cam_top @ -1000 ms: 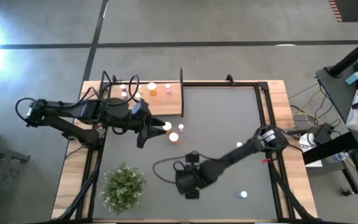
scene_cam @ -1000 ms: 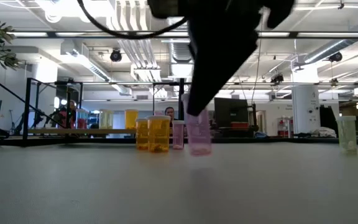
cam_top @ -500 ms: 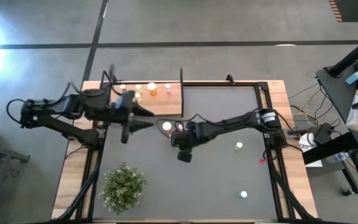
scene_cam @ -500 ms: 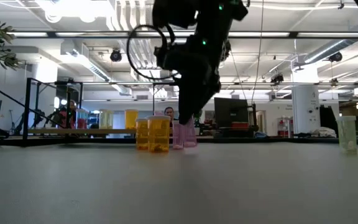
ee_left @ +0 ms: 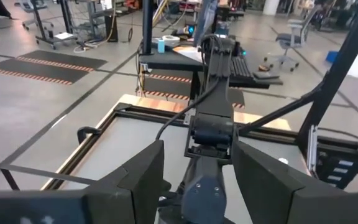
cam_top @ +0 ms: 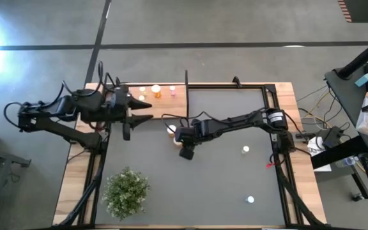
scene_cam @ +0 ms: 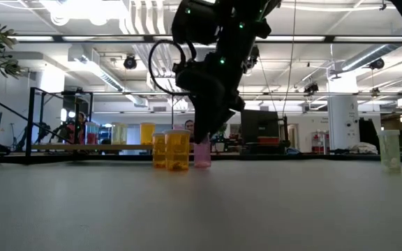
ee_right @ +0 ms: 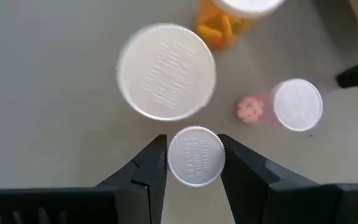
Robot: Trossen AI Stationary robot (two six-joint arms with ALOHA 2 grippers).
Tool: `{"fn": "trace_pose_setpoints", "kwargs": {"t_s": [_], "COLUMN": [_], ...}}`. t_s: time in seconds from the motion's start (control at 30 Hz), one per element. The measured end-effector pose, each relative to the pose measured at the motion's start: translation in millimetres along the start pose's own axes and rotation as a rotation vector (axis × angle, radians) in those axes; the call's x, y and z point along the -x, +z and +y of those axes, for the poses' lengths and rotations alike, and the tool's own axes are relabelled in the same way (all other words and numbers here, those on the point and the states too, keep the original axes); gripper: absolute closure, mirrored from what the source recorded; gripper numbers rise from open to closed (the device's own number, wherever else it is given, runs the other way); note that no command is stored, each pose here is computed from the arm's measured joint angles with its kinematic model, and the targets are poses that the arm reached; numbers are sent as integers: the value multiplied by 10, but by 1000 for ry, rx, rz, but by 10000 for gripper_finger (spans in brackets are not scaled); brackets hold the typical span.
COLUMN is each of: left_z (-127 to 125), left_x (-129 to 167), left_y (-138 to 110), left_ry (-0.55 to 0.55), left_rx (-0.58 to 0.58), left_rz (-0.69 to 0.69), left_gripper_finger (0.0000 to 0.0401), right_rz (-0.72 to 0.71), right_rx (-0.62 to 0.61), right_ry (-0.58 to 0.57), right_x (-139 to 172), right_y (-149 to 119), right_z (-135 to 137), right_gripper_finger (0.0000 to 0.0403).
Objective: Pick and place medicine bottles onto shelf by color
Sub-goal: Move the bottom pink pill bottle to the middle of table
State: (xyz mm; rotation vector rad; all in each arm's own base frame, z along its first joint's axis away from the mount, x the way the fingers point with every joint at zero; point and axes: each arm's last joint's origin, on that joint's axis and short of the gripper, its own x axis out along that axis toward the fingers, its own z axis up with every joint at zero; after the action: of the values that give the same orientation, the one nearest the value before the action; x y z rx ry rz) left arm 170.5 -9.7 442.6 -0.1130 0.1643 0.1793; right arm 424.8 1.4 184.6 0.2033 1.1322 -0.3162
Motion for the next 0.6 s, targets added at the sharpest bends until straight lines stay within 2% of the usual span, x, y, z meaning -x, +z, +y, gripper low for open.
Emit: {"fn": "trace_pose_setpoints", "kwargs": {"t_s": [0.47,0.6], "left_z": [-28,-14], "left_x": [-159,-163], "left_y": [-45,-44], "left_ry": [14,64], "left_rx": [-13,-16], "left_rz": [41,34], "left_gripper_finger": [227,227], "right_rz": [25,37], "right_rx": [29,30], "right_ry": [-20,-26], "right_x": [-65,-65], "right_y": [-40,-52], "right_z": [-99,-104], "right_gripper_finger": [279,273]}}
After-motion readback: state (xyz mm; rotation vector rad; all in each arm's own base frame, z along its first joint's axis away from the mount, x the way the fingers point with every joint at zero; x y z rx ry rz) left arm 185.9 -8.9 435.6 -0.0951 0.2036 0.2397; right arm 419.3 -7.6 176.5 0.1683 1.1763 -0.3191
